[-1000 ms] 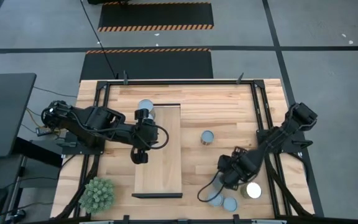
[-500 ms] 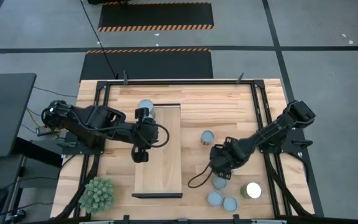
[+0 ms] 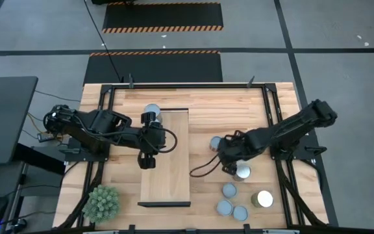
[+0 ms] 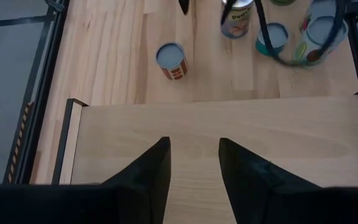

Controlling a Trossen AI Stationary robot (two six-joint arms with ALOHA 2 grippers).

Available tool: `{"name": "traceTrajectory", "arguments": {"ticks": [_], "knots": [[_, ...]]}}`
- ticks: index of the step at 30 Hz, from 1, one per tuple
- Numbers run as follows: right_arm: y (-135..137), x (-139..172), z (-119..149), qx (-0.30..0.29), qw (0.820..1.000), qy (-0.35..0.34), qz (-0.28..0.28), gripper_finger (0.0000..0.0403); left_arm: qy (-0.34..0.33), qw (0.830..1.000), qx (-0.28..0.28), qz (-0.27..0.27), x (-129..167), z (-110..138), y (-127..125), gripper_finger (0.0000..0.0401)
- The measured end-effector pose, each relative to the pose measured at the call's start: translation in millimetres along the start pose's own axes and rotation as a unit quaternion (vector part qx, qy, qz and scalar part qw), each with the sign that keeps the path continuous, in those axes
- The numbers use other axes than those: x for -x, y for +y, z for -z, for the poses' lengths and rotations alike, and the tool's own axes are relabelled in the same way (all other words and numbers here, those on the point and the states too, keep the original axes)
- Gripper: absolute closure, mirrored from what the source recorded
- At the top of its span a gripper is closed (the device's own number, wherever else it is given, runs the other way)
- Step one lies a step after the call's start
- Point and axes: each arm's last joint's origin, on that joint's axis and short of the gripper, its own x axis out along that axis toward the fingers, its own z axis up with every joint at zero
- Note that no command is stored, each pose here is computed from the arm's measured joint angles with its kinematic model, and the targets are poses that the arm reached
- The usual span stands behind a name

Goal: Pick and place cans onto a shelf
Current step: Put the canned peaches on the shelf

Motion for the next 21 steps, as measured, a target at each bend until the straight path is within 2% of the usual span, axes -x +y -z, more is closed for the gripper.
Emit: {"name": "traceTrajectory", "arguments": {"ticks": [9, 21], "knots": [[-10.5, 50.8, 43.8, -0.015, 1.000, -0.027, 0.002, 0.0054, 0.000, 1.000, 0.000, 0.000, 0.0, 0.0, 0.0, 0.0259], [-1.9, 69.5, 93.5, -0.013, 1.000, -0.002, 0.001, 0.0054, 0.000, 1.000, -0.012, 0.000, 0.0, 0.1, 0.0, 0.0259]]}}
